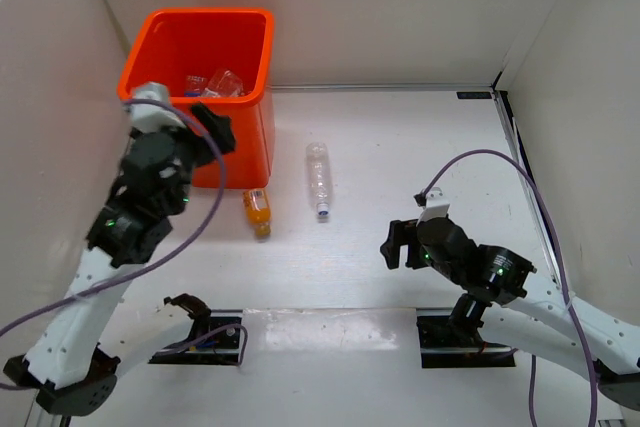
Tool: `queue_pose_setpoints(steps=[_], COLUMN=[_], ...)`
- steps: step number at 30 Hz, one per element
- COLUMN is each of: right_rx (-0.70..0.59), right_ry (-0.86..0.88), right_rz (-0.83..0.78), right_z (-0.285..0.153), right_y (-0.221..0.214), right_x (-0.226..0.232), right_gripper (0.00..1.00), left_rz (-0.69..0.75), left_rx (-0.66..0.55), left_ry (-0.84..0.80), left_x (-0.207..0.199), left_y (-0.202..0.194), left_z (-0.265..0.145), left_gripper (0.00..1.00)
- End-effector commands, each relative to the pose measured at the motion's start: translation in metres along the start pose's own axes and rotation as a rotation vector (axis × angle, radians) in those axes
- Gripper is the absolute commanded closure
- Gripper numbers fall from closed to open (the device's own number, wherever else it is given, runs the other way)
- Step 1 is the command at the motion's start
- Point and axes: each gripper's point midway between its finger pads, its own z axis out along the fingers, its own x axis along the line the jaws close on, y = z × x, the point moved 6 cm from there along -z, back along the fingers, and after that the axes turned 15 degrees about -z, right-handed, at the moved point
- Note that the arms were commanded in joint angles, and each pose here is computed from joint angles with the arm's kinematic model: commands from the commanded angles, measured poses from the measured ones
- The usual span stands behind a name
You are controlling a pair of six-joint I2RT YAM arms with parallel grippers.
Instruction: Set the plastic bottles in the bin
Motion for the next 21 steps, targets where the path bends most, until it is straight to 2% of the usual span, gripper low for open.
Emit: queue_pose_setpoints(steps=[1, 2, 4, 5, 8, 16, 21], right_rx=[-0.022, -0.023, -0.023, -0.020, -0.022, -0.021, -0.017], right_ry=[0.018, 0.018, 0.017, 0.017, 0.021, 0.029, 0.035], right_rz=[-0.003, -0.002, -0.005, -0.009, -0.007, -0.007, -0.013], right_z=[0.001, 0.000, 0.001, 0.000, 0.001, 0.000, 0.000], right_y=[0.004, 0.004, 0.003, 0.003, 0.002, 0.002, 0.001], right_x=[0.003, 0.003, 0.003, 0.003, 0.003, 0.005, 0.006], right_gripper=[0.10, 0.10, 0.10, 0.10, 0.10, 0.10, 0.10], left_rz=[0.090, 0.117, 0.150, 0.199, 0.245, 0.248, 0.222], left_rx=[0.253, 0.309, 0.336, 0.367, 0.425, 0.504, 0.604], left_ry=[0.059, 0.083, 0.115, 0.159, 0.254, 0.397, 0.458], left_x=[0.014, 0.024, 0.030, 0.043, 0.061, 0.094, 0.118], left_y=[-0.099, -0.128, -0.150, -0.177, -0.204, -0.240, -0.266], left_z=[0.022, 0.024, 0.025, 0.032, 0.043, 0.068, 0.090], left_gripper=[0.00, 0.00, 0.00, 0.00, 0.00, 0.00, 0.00])
